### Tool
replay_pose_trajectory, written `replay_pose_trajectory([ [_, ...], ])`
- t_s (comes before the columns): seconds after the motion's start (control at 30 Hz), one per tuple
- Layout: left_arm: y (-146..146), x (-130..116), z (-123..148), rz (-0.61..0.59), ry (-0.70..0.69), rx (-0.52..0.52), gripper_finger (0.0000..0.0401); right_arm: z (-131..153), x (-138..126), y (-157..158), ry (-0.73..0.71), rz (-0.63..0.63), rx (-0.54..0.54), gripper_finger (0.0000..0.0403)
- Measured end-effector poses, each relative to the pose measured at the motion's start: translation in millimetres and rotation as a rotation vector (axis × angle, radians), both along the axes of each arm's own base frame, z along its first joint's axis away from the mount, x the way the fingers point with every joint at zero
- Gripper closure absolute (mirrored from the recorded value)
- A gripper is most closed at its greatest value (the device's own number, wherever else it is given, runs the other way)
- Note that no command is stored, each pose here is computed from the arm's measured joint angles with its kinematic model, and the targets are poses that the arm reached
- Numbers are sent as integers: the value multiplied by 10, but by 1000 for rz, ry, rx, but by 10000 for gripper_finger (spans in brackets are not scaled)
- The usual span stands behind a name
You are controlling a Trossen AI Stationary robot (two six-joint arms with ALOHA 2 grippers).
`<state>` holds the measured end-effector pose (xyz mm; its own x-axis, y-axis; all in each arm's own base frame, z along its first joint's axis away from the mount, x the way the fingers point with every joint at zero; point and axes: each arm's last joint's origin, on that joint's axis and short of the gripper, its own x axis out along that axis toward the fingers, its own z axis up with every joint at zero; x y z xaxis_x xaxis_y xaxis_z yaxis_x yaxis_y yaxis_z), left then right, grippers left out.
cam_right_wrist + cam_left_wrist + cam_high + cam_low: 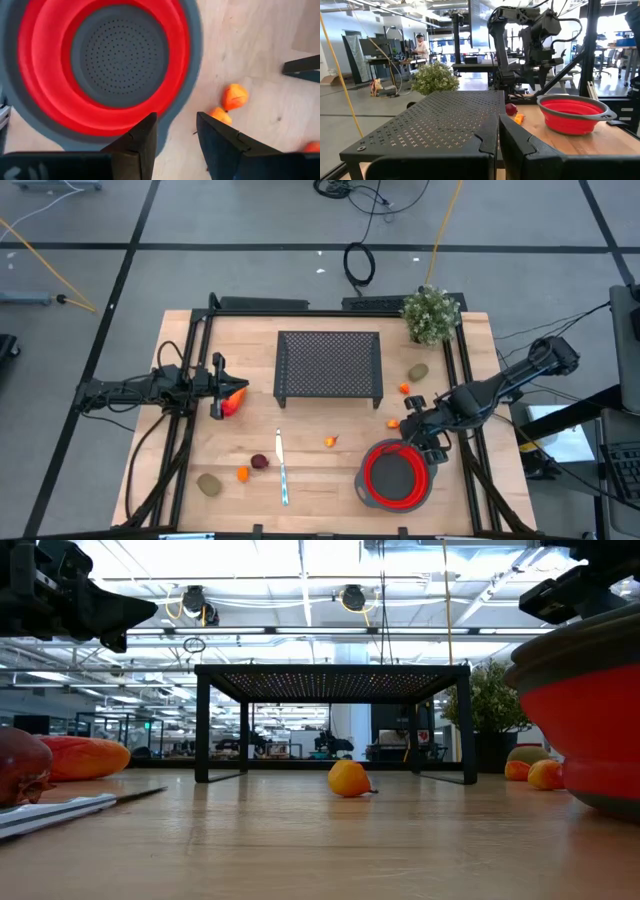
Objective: Pick & Place Fruit
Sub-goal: Put the strainer on the shelf
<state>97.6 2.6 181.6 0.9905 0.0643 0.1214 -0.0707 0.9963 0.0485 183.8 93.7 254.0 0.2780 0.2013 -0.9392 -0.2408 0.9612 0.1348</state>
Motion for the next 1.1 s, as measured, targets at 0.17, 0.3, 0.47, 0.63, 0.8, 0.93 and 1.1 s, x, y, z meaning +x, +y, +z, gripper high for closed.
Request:
replay_pose_trajectory([
  [0.17, 0, 0, 0, 0, 0, 0, 382, -33, 23, 12, 22, -23, 0, 232],
  [0.3, 0, 0, 0, 0, 0, 0, 382, -41, 39, 21, 18, -30, 5, 187],
  [0.47, 0, 0, 0, 0, 0, 0, 382, -95, 79, 41, -19, -77, 45, 141],
  [0.63, 0, 0, 0, -1, 0, 0, 382, -297, 55, 28, -2, -128, 57, 116],
  [0.8, 0, 0, 0, -1, 0, 0, 382, -417, 19, 9, 18, -132, 44, 111],
  [0.93, 0, 0, 0, -1, 0, 0, 382, -517, 14, 7, 8, -159, 62, 110],
  [1.1, -1, 0, 0, -2, 0, 0, 382, -655, -3, -2, -8, -175, 78, 120],
])
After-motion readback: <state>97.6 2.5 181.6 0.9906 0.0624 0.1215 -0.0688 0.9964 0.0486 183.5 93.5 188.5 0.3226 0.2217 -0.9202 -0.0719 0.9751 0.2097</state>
